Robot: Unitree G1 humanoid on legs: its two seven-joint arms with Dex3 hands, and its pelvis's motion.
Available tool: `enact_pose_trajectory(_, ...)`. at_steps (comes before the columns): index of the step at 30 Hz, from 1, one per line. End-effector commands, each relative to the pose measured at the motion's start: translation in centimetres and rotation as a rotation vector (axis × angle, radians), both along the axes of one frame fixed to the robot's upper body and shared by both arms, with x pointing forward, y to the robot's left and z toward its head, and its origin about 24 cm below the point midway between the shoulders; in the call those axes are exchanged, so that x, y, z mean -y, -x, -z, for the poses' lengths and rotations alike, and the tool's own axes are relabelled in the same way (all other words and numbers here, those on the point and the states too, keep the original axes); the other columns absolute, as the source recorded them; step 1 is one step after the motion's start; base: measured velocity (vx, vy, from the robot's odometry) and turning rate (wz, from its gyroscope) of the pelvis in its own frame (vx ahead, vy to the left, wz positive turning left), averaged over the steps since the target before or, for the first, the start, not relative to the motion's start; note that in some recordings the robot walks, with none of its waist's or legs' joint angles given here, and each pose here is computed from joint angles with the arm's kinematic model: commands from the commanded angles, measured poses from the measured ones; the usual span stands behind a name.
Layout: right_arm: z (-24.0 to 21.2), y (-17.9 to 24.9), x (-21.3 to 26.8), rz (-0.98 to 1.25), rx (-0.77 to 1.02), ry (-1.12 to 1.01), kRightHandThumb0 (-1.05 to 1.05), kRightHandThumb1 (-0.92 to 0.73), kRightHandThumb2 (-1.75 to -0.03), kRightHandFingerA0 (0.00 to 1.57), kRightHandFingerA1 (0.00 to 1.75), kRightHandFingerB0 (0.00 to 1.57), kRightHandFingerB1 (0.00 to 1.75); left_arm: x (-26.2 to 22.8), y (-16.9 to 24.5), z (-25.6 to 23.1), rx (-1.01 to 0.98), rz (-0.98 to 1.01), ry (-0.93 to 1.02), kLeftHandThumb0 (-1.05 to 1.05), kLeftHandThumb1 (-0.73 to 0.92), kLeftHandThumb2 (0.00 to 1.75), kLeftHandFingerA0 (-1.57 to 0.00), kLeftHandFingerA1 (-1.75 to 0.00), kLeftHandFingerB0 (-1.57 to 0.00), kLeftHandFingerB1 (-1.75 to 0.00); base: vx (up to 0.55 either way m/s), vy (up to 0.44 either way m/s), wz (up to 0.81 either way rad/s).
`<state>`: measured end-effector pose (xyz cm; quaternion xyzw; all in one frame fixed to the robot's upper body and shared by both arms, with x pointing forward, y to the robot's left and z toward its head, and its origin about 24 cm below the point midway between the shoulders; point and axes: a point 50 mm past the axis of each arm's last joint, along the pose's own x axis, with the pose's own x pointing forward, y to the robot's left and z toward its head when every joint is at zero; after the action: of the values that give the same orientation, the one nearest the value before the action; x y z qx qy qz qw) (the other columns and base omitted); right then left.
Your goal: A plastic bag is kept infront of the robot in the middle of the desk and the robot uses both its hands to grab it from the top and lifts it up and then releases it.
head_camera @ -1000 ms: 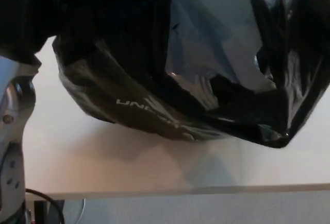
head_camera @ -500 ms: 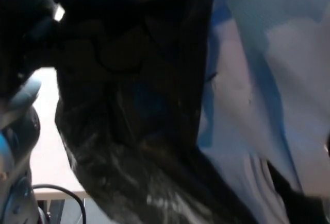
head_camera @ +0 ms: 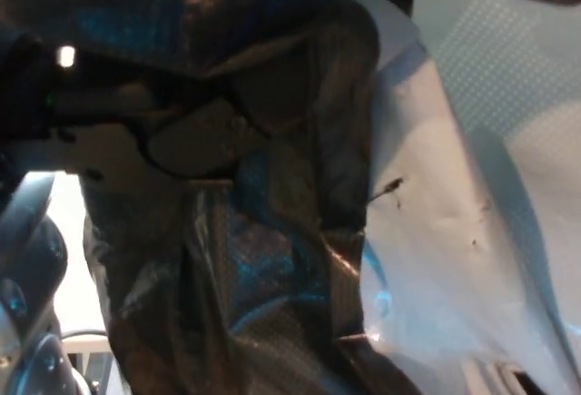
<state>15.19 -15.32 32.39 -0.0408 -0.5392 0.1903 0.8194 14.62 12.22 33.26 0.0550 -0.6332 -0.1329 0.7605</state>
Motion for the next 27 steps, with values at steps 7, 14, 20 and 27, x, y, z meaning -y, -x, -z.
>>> enact_pose_trajectory(7,-5.6,-10.1,-1.1,-0.049,-0.326,0.145,-0.33,-0.50,-0.80,1.09,1.42,0.81,1.26,-2.5,-6.6,-5.8,-0.030,-0.234,-0.316,-0.20,0.60,0.56,-0.95,-1.74,-0.68,-1.75,0.00,0.000,0.01)
enact_pose_trajectory(14,-13.3,-19.9,4.7,0.815,-0.265,0.021,-0.11,-0.66,-0.59,0.79,1.60,0.67,1.44,-7.9,-16.0,-14.1,-0.018,-1.007,-0.077,-0.13,0.69,0.58,-0.78,-1.75,-0.60,-1.59,0.00,0.000,0.00)
enact_pose_trajectory(20,-16.0,-17.4,12.4,1.022,-0.434,-0.120,-0.88,-0.56,-0.88,0.00,0.00,0.00,0.06,-15.2,-14.8,-17.3,-0.245,-1.358,0.048,-1.04,0.67,0.92,0.00,-0.06,0.00,0.00,0.00,0.000,0.00)
enact_pose_trajectory(27,-11.4,-15.8,15.7,1.064,-0.241,0.178,-0.81,-0.49,-0.83,0.00,0.05,0.01,0.09,-16.6,-8.0,-13.8,0.318,-1.572,0.060,-0.98,0.90,1.11,0.00,-0.06,0.00,0.00,0.00,0.000,0.00)
